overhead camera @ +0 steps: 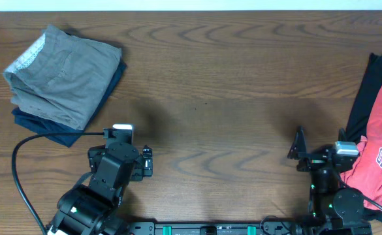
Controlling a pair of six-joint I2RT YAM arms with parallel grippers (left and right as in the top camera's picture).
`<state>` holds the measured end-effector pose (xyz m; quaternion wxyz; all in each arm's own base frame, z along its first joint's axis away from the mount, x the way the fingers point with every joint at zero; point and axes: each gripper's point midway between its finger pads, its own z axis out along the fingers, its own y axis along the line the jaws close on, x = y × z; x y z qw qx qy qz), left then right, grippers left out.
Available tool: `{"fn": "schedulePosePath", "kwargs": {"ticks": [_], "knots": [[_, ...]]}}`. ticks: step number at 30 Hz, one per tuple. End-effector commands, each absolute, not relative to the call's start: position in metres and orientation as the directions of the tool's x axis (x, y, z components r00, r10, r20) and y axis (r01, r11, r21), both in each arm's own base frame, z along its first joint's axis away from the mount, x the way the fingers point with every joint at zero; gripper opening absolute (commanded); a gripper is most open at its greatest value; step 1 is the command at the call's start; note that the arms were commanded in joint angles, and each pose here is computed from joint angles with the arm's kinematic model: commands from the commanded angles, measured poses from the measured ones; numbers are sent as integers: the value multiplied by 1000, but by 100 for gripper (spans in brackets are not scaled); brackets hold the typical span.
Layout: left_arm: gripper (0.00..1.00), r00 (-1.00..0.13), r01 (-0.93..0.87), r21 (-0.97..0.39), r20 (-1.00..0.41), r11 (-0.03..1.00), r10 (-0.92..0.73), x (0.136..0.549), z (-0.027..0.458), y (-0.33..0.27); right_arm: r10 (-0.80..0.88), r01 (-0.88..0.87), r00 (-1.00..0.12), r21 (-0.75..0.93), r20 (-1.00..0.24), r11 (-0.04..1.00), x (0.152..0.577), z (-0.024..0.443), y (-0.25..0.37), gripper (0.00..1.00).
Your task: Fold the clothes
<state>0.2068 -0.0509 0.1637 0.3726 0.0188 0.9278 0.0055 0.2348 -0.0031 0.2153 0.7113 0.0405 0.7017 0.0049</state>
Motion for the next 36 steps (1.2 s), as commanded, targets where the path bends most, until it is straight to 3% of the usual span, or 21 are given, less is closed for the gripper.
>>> {"fn": "schedulePosePath", "kwargs": {"ticks": [1, 4, 8, 36], "knots": [[98, -715, 23, 26, -699, 999, 34, 208, 167, -50, -23, 50, 21, -22, -1000, 999, 241, 199, -3, 99], [98, -715, 23, 26, -699, 999, 34, 208, 167, -50, -23, 45, 29, -22, -999, 999, 246, 182, -2, 99], [98, -715, 23, 26, -699, 999, 34, 208, 167, -50, -28, 40, -62, -31, -998, 999, 246, 160, -2, 99], [98, -715, 23, 26, -699, 999, 34, 208, 167, -50, -29, 10, -65, -30, -997, 1000, 246, 159, 4, 99]]}}
